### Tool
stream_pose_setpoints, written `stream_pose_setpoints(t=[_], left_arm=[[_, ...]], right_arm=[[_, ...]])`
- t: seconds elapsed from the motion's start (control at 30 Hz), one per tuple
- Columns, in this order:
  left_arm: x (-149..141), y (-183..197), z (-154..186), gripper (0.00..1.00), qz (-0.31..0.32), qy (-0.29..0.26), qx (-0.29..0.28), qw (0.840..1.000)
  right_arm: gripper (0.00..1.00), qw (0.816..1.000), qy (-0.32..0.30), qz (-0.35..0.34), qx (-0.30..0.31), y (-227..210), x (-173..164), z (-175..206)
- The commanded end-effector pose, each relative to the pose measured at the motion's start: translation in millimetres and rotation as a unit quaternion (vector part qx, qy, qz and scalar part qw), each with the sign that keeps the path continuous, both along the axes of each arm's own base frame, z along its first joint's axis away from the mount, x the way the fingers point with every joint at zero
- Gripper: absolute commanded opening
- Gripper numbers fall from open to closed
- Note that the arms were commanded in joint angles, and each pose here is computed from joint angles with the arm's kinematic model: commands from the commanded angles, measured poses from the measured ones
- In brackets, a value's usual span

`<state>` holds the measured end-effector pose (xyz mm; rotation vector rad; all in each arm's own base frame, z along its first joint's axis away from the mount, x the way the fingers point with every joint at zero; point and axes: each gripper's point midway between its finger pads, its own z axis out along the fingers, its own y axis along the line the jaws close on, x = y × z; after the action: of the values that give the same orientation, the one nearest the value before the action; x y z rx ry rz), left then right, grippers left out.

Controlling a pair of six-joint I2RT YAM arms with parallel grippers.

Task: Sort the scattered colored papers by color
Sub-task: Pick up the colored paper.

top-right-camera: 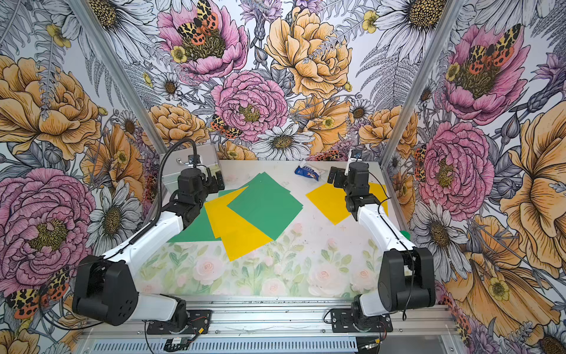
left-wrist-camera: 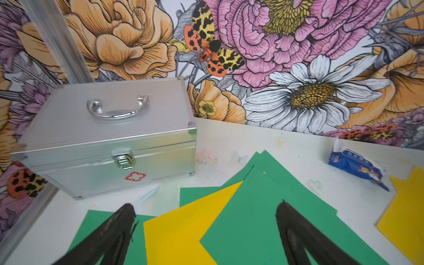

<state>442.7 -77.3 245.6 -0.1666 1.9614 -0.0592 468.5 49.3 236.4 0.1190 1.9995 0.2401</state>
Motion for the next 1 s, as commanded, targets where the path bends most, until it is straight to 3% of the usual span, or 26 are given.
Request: stream_pose_setpoints(t=[0.0, 0.23, 0.4, 0.73, 0.97], left_arm=[[-1, -10, -36, 0.98, 0.012, 0.062, -0.080, 0.995], [31, -34, -108, 0.98, -0.007, 0.145, -0.110, 0.983], [50, -39, -154, 0.98, 0.015, 0.188, -0.137, 0.972], [68, -30, -204, 0.98, 0.027, 0.233, -0.221, 0.947], [65, -44, -224, 0.98, 0.012, 0.259, -0.227, 0.939]], right_arm=[[1.00, 0.985, 0.118, 0.077, 0.103, 51, -16, -55], [0.98, 0.948, 0.214, 0.119, 0.202, 106, -9, -108], [0.99, 0.937, 0.251, 0.124, 0.206, 130, -8, -138], [0.99, 0.918, 0.303, 0.112, 0.232, 144, -1, -186], [0.99, 0.905, 0.339, 0.099, 0.237, 152, -8, -217]])
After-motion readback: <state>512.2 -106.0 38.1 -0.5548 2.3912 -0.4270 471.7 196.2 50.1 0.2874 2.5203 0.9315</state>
